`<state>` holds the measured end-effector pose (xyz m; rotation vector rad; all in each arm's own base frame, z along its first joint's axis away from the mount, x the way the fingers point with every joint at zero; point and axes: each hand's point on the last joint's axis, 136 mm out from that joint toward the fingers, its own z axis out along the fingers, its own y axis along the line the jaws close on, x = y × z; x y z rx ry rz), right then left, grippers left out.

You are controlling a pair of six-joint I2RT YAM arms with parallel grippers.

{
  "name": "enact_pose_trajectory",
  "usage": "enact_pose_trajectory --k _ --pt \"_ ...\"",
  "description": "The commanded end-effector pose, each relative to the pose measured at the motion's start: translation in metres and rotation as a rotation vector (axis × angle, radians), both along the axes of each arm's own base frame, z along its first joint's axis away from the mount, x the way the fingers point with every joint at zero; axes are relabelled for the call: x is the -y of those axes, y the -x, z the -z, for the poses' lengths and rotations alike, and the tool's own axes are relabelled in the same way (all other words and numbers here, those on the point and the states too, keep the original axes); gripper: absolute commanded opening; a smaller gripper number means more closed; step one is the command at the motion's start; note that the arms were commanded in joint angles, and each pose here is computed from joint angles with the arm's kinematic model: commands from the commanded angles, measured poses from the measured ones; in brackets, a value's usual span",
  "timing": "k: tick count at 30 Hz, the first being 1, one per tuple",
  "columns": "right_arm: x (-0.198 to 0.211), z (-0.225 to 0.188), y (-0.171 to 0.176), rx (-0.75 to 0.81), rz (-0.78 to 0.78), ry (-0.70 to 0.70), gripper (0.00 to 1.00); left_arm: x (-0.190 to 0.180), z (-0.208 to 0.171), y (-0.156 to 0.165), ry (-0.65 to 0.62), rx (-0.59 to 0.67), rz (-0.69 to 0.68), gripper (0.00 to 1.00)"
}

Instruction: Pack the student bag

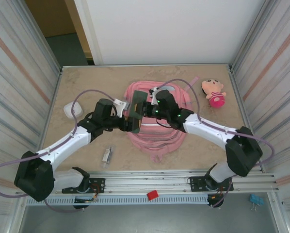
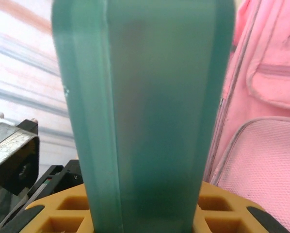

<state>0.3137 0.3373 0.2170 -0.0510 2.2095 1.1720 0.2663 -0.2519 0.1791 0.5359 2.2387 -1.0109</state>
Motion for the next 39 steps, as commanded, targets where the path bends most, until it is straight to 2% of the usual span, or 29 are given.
enact_pose_trajectory --k 1,6,9,11,15,17,20,26,32,35,37,39 --pt "0.046 -0.031 -0.018 0.048 0.142 -0.118 0.26 0.005 -0.031 -0.006 -0.024 0.156 0.074 0.77" --pt "0.117 -0.041 -0.025 0.065 0.275 -0.125 0.27 0.011 -0.033 -0.006 -0.135 0.315 0.158 0.78" --pt "0.156 -0.054 -0.034 0.076 0.344 -0.15 0.27 0.03 -0.027 0.003 -0.261 0.494 0.299 0.79" --pt "0.174 -0.057 -0.037 0.061 0.374 -0.15 0.27 0.048 -0.019 0.015 -0.344 0.614 0.445 0.8" --pt "0.186 -0.05 -0.027 0.045 0.384 -0.136 0.27 0.073 0.009 0.022 -0.553 0.772 0.638 0.87" --pt "0.189 -0.045 -0.019 0.044 0.39 -0.133 0.28 0.079 0.027 0.018 -0.651 0.784 0.722 0.88" --pt "0.198 -0.034 -0.015 0.038 0.416 -0.108 0.28 0.084 0.044 0.011 -0.73 0.748 0.812 0.9" --pt "0.217 -0.041 -0.004 0.055 0.452 -0.087 0.28 0.096 0.063 0.004 -0.76 0.758 0.894 0.92" --pt "0.236 -0.03 0.003 0.031 0.518 -0.049 0.29 0.096 0.084 -0.006 -0.862 0.719 0.912 0.92" --pt "0.239 -0.025 0.005 0.014 0.515 -0.045 0.29 0.09 0.099 -0.011 -0.907 0.702 0.89 0.82" --pt "0.241 -0.023 0.007 0.007 0.518 -0.037 0.29 0.091 0.096 -0.024 -0.935 0.73 0.792 0.65" --pt "0.244 -0.025 0.008 0.008 0.526 -0.036 0.29 0.096 0.079 -0.031 -0.902 0.755 0.699 0.52"
